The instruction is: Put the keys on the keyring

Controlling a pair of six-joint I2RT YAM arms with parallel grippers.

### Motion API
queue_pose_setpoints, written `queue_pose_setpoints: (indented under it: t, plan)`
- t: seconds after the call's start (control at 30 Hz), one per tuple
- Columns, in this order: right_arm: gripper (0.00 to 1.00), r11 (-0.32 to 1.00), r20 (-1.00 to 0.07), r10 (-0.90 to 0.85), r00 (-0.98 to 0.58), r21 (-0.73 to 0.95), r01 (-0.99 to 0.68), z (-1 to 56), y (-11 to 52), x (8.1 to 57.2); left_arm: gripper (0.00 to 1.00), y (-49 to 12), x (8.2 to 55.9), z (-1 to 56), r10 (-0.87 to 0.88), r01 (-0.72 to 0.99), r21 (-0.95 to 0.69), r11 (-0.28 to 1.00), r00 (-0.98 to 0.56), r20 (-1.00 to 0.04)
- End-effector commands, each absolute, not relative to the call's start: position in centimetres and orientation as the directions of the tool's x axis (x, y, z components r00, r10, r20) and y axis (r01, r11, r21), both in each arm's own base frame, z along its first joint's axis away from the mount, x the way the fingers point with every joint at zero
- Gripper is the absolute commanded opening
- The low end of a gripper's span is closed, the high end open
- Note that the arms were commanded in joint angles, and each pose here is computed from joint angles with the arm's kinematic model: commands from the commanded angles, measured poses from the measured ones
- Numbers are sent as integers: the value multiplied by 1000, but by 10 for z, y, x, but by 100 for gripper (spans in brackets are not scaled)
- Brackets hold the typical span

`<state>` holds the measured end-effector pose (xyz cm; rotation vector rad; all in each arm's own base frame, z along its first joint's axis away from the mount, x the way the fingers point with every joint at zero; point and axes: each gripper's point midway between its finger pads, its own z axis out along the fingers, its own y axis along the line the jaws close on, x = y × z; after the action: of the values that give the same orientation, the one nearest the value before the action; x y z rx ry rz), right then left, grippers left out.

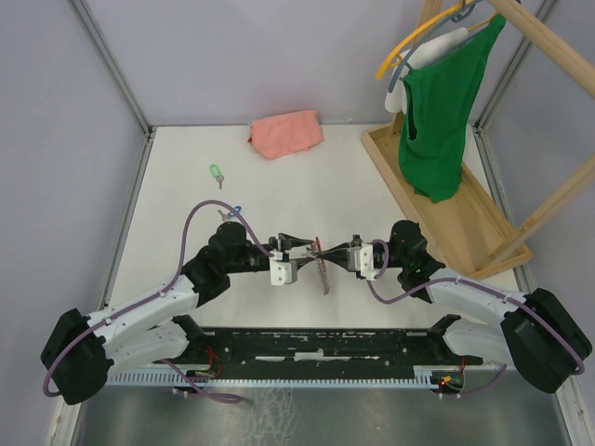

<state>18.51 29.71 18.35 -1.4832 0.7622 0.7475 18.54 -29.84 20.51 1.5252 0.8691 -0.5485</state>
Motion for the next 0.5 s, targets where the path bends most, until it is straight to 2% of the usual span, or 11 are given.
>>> queue_pose_setpoints:
  t: [0.0,0.27,0.47]
  plan:
    - [1,-29,-760,39,649,-650,-759,219,301,186,48,-305,181,209,200,771,632,-72,632,-749]
    - [1,-40,-758,52,650,-652,-757,220,301,182,48,-308,177,194,234,807,568,-160,590,-773]
    - [1,41,-747,77,660,-659,-751,234,300,188,43,-305,172,184,260,839,518,-169,545,-797]
